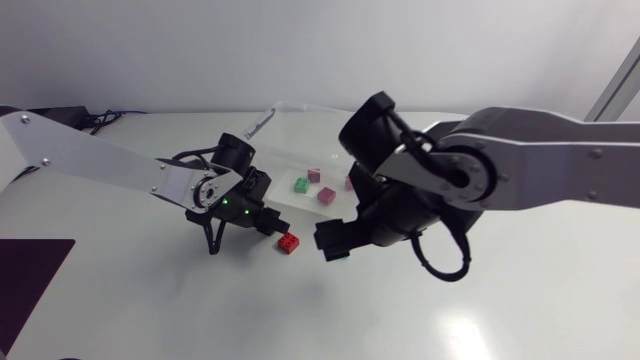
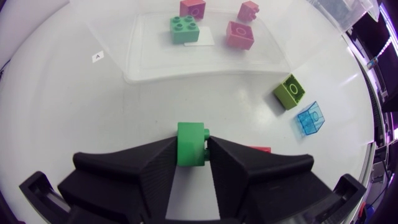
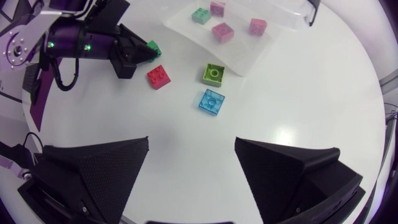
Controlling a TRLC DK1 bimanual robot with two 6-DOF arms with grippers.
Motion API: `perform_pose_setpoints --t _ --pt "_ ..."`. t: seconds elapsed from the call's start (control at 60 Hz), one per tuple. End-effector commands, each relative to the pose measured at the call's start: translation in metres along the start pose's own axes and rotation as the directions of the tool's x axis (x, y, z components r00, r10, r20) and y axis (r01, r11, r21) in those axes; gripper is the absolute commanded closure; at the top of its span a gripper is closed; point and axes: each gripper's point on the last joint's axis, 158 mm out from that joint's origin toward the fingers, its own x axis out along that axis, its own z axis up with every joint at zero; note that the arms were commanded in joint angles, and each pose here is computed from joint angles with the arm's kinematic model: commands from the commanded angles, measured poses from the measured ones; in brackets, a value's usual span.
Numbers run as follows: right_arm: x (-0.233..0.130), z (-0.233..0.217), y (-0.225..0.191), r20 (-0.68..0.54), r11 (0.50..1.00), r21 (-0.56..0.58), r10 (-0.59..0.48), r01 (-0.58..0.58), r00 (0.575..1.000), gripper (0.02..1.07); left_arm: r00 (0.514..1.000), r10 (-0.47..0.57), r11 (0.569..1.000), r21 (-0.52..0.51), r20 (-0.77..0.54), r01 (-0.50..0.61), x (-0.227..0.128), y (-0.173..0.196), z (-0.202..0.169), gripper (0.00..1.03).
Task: Place the duplo bricks in the container
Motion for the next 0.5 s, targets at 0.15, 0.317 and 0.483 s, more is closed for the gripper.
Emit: perform_pose_setpoints --t 0.15,0.317,0.483 --pt "0.053 -0.018 -0.004 -0.085 0.995 0.003 -0.101 0.102 0.991 0.1 0.99 0.033 0.999 0.031 0.134 -0.037 -0.062 0.002 0.024 0.83" --pt "0.076 -0.023 -0.008 -0.113 0.99 0.006 -0.136 0.138 0.984 0.12 0.961 0.06 0.996 0.04 0.269 -0.073 -0.139 0.0 0.048 0.83" --pt "0.092 -0.021 -0.014 -0.13 0.984 0.008 -0.176 0.179 0.976 0.16 0.895 0.092 0.993 0.031 0.437 -0.117 -0.208 0.006 0.088 0.83"
